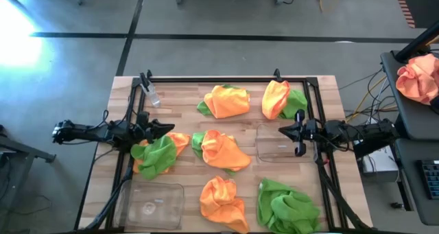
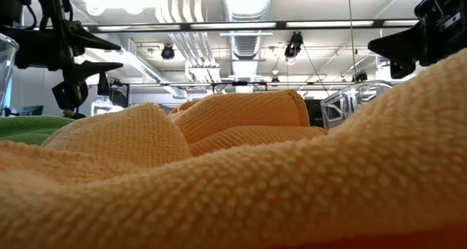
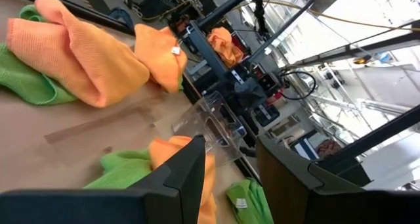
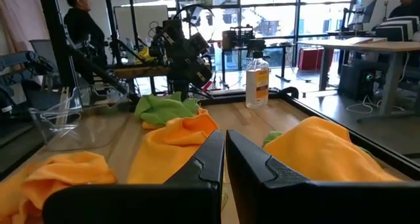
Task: Sort microfiber towel by color & place in baskets
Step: Put the center yellow towel into the left transparent bin
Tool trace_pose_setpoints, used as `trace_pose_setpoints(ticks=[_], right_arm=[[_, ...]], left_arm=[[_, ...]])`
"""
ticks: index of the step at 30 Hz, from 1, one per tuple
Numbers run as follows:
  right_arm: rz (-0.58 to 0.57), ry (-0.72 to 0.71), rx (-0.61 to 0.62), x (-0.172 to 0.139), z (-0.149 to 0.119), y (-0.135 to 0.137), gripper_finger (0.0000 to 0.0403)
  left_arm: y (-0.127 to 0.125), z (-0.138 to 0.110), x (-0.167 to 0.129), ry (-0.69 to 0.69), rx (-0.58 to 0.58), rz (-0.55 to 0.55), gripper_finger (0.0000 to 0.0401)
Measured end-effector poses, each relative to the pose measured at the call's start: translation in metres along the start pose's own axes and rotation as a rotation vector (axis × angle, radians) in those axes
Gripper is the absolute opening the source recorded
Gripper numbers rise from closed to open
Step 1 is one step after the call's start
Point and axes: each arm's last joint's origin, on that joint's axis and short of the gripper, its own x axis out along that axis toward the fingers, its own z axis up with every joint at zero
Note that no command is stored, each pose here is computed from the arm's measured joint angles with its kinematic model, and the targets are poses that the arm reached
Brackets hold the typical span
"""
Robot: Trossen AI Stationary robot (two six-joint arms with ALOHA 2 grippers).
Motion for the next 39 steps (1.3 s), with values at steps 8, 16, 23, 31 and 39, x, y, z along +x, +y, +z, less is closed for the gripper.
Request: trace_pose_setpoints(ticks=[8, 16, 23, 31, 39], right_arm=[[0.014, -0.082, 0.283, 0.000, 0.008, 0.000, 0.0013], [0.018, -0.076, 0.405, 0.000, 0.008, 0.000, 0.0013], [0.018, -0.050, 0.634, 0.000, 0.005, 0.000, 0.0013], [0.033, -0.091, 0.668, 0.000, 0.009, 0.000, 0.0013], [0.042, -0.101, 0.752, -0.001, 0.017, 0.000, 0.0013]], left_arm=[[0.002, -0.002, 0.002, 0.021, 0.013, 0.028, 0.0121], [0.003, -0.004, 0.004, 0.037, 0.023, 0.050, 0.0121], [0.004, -0.005, 0.005, 0.042, 0.026, 0.057, 0.0121], [0.003, -0.004, 0.005, 0.034, 0.022, 0.047, 0.0121], [-0.016, 0.010, 0.004, -0.114, 0.069, -0.134, 0.0121]])
